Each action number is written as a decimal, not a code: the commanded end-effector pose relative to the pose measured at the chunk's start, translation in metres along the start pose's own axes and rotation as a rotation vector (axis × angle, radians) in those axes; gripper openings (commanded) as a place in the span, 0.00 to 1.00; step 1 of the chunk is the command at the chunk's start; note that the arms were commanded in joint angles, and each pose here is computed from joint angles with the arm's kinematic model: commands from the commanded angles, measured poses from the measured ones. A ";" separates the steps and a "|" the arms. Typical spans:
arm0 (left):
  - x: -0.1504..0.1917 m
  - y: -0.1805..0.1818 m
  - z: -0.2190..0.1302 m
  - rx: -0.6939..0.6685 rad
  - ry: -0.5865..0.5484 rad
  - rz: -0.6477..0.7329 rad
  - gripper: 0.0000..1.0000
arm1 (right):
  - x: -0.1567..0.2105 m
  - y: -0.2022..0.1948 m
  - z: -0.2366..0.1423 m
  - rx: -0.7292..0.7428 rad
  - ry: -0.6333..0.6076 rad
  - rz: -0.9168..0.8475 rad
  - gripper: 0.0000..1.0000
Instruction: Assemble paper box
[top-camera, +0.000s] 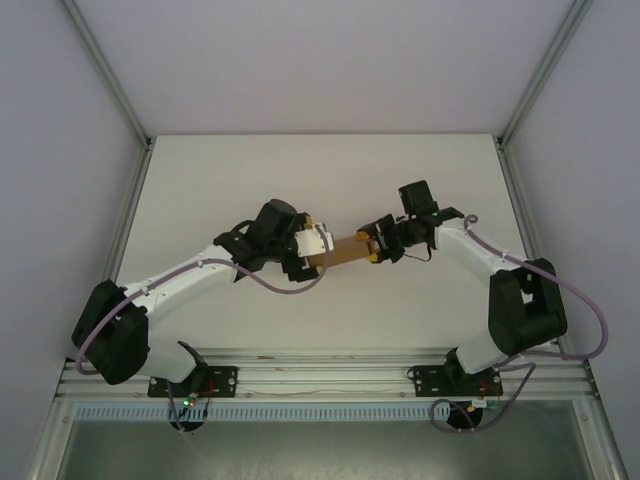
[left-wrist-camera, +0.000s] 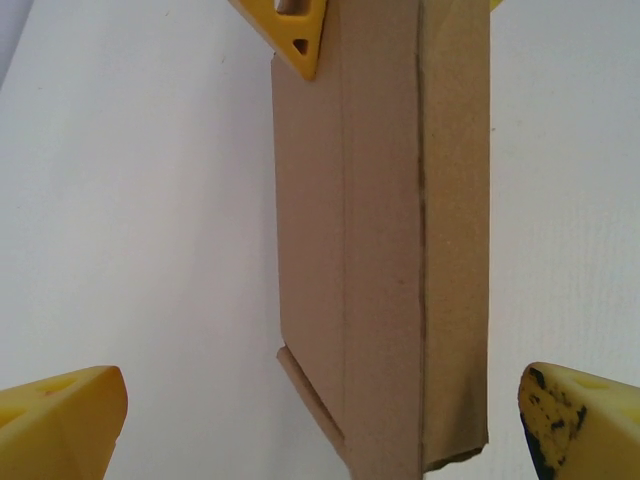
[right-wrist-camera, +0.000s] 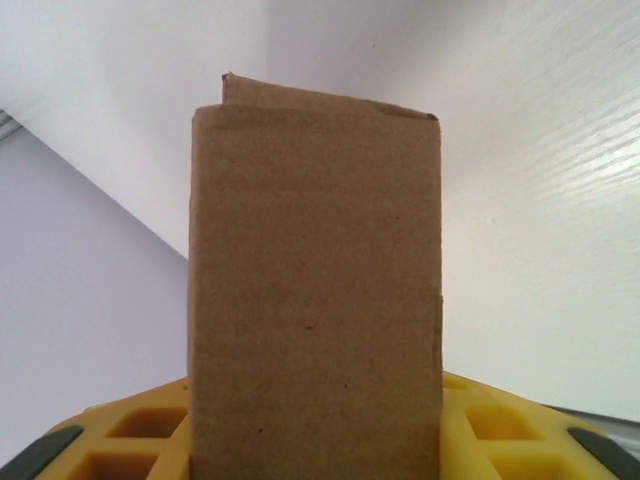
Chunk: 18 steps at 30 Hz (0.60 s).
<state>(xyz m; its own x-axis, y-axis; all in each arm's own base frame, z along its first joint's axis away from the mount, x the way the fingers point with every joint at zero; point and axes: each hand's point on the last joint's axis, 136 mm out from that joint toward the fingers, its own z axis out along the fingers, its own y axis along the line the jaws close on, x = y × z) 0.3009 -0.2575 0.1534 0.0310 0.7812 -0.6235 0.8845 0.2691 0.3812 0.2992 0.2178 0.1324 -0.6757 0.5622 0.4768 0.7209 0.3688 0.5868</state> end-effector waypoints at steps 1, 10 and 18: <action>-0.002 -0.005 0.004 -0.004 -0.003 0.076 0.99 | 0.009 0.018 -0.001 -0.050 0.059 0.050 0.37; 0.013 -0.007 0.013 0.000 0.088 0.081 0.99 | 0.018 0.029 -0.010 -0.088 0.077 0.056 0.39; 0.008 0.013 0.010 -0.118 0.072 0.089 0.76 | 0.024 0.028 -0.012 -0.112 0.105 0.064 0.39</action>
<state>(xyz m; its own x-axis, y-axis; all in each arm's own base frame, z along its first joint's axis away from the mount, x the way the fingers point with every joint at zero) 0.3086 -0.2562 0.1375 0.0520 0.8383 -0.5427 0.8591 0.2395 0.4523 0.3010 0.2287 0.1475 -0.6226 0.5340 0.5720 0.7688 0.2812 0.5744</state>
